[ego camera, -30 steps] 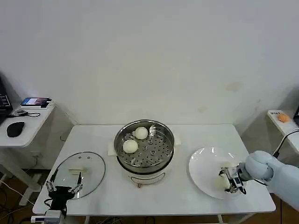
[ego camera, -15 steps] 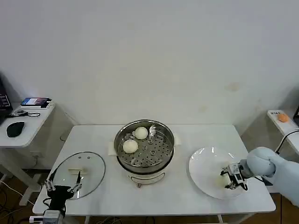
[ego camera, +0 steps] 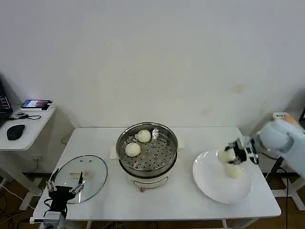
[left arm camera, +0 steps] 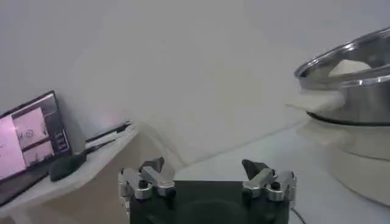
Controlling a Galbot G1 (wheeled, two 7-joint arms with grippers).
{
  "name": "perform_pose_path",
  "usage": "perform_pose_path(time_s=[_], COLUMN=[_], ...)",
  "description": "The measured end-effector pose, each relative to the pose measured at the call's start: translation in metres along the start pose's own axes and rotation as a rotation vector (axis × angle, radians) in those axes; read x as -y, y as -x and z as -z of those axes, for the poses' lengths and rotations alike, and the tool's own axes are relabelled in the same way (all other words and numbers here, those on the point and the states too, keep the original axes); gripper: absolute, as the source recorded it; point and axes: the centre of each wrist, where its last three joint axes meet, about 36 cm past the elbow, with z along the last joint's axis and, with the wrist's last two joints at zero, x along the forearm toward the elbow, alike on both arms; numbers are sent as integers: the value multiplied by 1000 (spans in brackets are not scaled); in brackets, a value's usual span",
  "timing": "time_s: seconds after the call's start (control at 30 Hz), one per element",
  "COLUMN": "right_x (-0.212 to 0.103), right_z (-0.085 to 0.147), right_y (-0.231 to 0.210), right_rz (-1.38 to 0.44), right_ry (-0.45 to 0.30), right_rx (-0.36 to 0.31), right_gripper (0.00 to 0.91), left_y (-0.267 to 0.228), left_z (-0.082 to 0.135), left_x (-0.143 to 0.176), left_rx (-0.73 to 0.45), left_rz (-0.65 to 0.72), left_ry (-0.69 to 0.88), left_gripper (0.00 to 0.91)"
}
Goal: Take steamed baozi put them in steamer then cover it.
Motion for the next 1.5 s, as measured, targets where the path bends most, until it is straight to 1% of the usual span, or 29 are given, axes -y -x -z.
perform_pose_path(time_s=[0.17, 0.27, 0.33, 0.57, 0.67, 0.73, 0.9, 0.93, 1.17, 1.33, 1.5], right_x=[31, 48, 59, 87, 95, 100, 100, 100, 83, 74, 66], right_z=[23, 45, 65, 142, 172, 192, 233, 240, 282, 301, 308], right_y=[-22, -30, -35, -36, -29, -23, 2, 8, 52, 72, 84], right_rz=[-46, -68, -79, -78, -58, -43, 9, 19, 115, 166, 209], right_ry=[-32, -70, -110, -261, -324, -366, -461, -478, -596, -677, -741], right_rx=[46, 80, 101, 182, 203, 218, 245, 251, 285, 286, 278], right_gripper=[615, 605, 615, 605, 615, 605, 615, 605, 615, 615, 615], left_y=[1, 0, -1, -5, -6, -7, -9, -9, -10, -11, -11], left_z=[2, 3, 2, 2, 3, 4, 5, 5, 4, 0, -4], left_x=[0, -1, -2, -6, -8, -8, -12, -13, -19, -20, -21], left_rx=[4, 6, 3, -3, -2, -2, -3, -4, -7, -14, -18], left_rz=[4, 10, 15, 33, 43, 47, 59, 62, 77, 84, 89], left_ry=[-3, -5, -6, -12, -13, -15, -12, -11, -8, -7, -7], left_gripper=[907, 907, 907, 907, 907, 907, 907, 907, 907, 907, 907])
